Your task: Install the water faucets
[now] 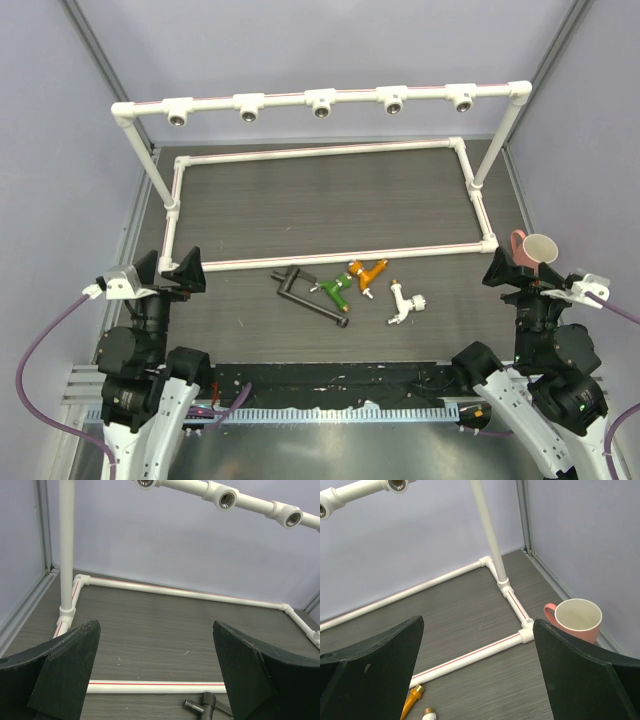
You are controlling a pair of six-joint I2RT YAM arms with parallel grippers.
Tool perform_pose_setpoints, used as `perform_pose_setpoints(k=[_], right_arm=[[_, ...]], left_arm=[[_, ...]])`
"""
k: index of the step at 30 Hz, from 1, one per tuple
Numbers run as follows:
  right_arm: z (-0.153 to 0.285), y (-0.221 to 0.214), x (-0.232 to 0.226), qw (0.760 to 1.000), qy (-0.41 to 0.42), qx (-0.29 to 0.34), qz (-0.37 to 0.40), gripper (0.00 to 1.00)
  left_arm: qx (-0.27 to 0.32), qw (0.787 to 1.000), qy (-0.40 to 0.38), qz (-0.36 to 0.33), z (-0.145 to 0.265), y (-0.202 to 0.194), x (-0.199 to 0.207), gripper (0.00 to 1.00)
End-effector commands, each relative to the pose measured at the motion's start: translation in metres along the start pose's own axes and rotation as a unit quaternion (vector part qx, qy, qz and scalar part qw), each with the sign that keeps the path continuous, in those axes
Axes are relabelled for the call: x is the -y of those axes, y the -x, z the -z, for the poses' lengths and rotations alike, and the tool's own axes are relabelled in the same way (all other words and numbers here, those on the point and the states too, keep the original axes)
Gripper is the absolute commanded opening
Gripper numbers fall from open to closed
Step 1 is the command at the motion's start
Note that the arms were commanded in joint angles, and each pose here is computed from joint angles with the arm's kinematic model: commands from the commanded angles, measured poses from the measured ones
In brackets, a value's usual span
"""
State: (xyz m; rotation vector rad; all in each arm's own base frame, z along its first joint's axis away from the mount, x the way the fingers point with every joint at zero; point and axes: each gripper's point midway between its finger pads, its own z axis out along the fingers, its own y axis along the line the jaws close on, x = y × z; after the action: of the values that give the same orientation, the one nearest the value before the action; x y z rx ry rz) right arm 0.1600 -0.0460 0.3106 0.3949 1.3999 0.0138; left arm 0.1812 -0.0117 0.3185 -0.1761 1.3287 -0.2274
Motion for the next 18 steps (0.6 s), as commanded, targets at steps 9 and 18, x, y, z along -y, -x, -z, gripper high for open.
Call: perform_pose_setpoints(k=[9,18], right_arm=[[0.003,0.011,-0.013,0.999,0.036,0.012,-0.031,1.0],[0.007,0.007,-0.037,0.994,0.107,0.001,-0.025,1.0]], left_arm=[[-0.056,0.996,0.069,0.025,-0.029,-0.013,-0.012,1.0],[-0.273,0.956,0.105,-0.005,-0.082,-0.08,-0.005,1.0]])
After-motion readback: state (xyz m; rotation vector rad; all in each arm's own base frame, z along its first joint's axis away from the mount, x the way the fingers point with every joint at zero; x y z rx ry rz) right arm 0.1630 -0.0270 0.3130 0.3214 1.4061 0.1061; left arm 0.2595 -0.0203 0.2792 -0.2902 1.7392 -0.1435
